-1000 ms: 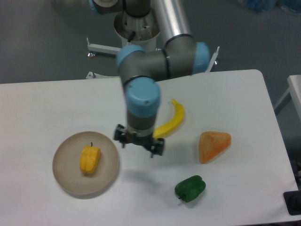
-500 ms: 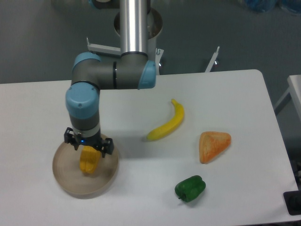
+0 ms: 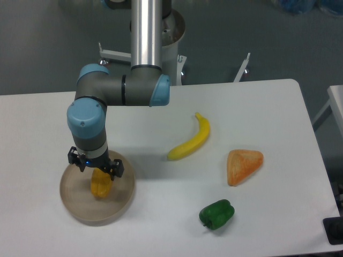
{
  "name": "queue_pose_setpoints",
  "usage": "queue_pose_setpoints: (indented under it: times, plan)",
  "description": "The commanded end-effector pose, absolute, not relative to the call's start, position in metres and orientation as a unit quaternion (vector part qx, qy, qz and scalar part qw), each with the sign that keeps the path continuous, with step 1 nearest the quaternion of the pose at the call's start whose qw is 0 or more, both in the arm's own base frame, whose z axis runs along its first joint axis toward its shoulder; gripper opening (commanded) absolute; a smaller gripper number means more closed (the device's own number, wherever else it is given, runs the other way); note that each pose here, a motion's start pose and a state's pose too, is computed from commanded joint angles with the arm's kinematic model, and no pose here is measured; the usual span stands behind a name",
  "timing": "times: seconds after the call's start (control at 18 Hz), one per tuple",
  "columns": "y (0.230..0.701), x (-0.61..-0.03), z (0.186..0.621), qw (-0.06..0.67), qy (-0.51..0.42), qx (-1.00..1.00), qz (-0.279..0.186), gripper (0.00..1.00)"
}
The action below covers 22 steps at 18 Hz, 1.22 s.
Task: Pick up the yellow pepper from the plate
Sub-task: 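Lower the gripper and close it around the yellow pepper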
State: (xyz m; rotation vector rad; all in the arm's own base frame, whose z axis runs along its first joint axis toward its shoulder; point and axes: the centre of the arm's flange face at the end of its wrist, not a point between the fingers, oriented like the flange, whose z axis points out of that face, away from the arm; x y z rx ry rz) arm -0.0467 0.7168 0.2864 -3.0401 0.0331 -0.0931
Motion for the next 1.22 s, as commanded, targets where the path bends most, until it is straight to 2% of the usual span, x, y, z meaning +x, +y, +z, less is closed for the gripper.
queue_pose_setpoints:
  times: [0.56, 0.61, 0.67, 0.72, 0.89, 1.0, 1.22]
  plan:
    - [0.716, -0.05, 0.272, 0.035, 0.015, -0.999, -0.018, 1.0]
    - [0.717, -0.05, 0.273, 0.037, 0.015, -0.999, -0.017, 0.94]
    - [0.718, -0.05, 0.274, 0.039, 0.019, -0.999, -0.018, 0.72]
    - [0.718, -0.05, 0.274, 0.038, 0.025, -0.999, -0.018, 0.6]
    - [0.717, -0.051, 0.274, 0.037, 0.034, -0.999, -0.018, 0.42]
    - [0.717, -0.052, 0.274, 0.036, 0.034, -0.999, -0.018, 0.38]
    - [0.718, -0.057, 0.283, 0.044, 0.035, -0.998, -0.018, 0.37]
